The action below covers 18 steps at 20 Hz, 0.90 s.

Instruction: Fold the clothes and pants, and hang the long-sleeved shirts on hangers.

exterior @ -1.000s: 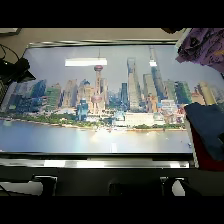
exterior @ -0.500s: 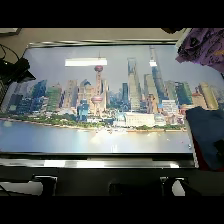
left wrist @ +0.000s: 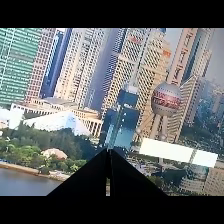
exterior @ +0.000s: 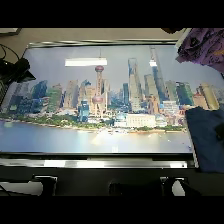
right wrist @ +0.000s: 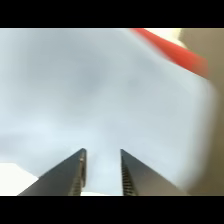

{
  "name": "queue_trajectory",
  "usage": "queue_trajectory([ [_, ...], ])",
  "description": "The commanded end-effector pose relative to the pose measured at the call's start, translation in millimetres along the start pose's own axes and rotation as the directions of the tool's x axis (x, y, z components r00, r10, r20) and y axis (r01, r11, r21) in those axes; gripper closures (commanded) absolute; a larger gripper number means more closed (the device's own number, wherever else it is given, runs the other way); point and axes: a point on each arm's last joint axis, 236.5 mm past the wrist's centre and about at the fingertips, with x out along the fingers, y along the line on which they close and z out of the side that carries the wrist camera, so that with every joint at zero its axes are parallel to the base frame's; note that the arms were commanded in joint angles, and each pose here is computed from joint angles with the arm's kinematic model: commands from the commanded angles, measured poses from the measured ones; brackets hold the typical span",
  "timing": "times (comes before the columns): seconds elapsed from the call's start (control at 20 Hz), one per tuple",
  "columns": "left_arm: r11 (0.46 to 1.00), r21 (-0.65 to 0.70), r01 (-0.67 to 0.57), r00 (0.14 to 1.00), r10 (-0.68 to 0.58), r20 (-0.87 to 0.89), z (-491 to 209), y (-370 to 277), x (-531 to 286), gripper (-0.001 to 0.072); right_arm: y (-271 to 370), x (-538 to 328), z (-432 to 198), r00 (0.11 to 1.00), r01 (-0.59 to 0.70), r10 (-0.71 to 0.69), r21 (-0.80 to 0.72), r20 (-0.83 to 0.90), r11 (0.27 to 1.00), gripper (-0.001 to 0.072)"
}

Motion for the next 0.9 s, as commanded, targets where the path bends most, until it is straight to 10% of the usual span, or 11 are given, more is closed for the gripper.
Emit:
queue_trajectory([
  [0.0,0.994,0.11,0.004,1.0,-0.004,-0.002,-3.6,-9.4,0.2,0.069,135.8,-62.3,33.5,0.856,-0.473,0.498,-0.179,0.141,0.863,0.0628],
  [0.45,0.89,0.448,-0.088,0.996,0.077,0.042,-70.8,-71.9,4.6,0.0691,305.4,-95.3,-179.2,0.745,-0.533,0.62,-0.779,-0.246,0.331,0.0682],
  [0.85,0.897,0.436,-0.069,0.998,0.058,0.037,-129.1,-59.4,-2.8,0.0687,312.7,-102.2,-188.3,0.736,-0.494,0.637,-0.824,-0.228,0.277,0.0681],
])
